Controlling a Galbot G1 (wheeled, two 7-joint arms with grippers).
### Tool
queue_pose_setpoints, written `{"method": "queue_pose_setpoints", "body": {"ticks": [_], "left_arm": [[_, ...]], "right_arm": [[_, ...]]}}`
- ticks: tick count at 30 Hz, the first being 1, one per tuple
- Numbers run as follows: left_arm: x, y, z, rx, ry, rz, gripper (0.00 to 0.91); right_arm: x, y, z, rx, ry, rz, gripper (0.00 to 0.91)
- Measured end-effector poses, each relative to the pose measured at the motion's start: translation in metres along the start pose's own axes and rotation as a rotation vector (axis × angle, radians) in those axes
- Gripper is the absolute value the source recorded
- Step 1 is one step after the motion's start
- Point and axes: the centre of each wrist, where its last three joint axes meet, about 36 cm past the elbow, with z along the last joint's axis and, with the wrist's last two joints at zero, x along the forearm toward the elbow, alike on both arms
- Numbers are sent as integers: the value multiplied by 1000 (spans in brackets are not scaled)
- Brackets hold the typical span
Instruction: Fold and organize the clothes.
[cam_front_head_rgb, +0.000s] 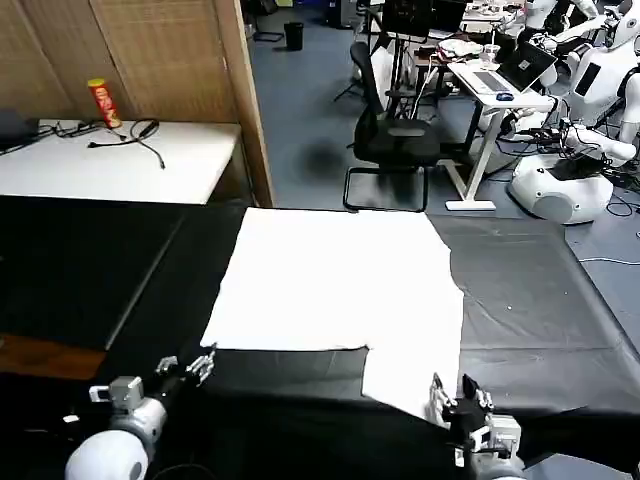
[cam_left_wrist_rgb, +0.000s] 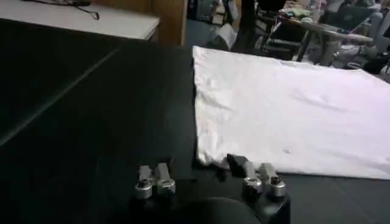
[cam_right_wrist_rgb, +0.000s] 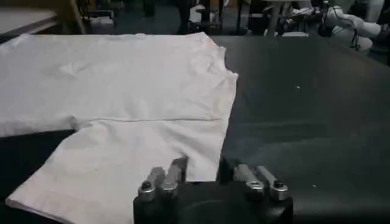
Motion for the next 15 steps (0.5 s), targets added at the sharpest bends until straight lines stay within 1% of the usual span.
{"method": "queue_pose_setpoints", "body": {"ticks": [3, 7, 15], "left_arm": [[0, -2, -1, 6, -5, 10, 0], [5, -8, -1, 30, -11, 17, 0], [33, -24, -5, 43, -17, -17, 0]], "right_arm": [[3, 0, 0, 1, 0, 2, 0], [12, -2, -5, 6, 1, 19, 0], [48, -4, -22, 22, 14, 58, 0]]}}
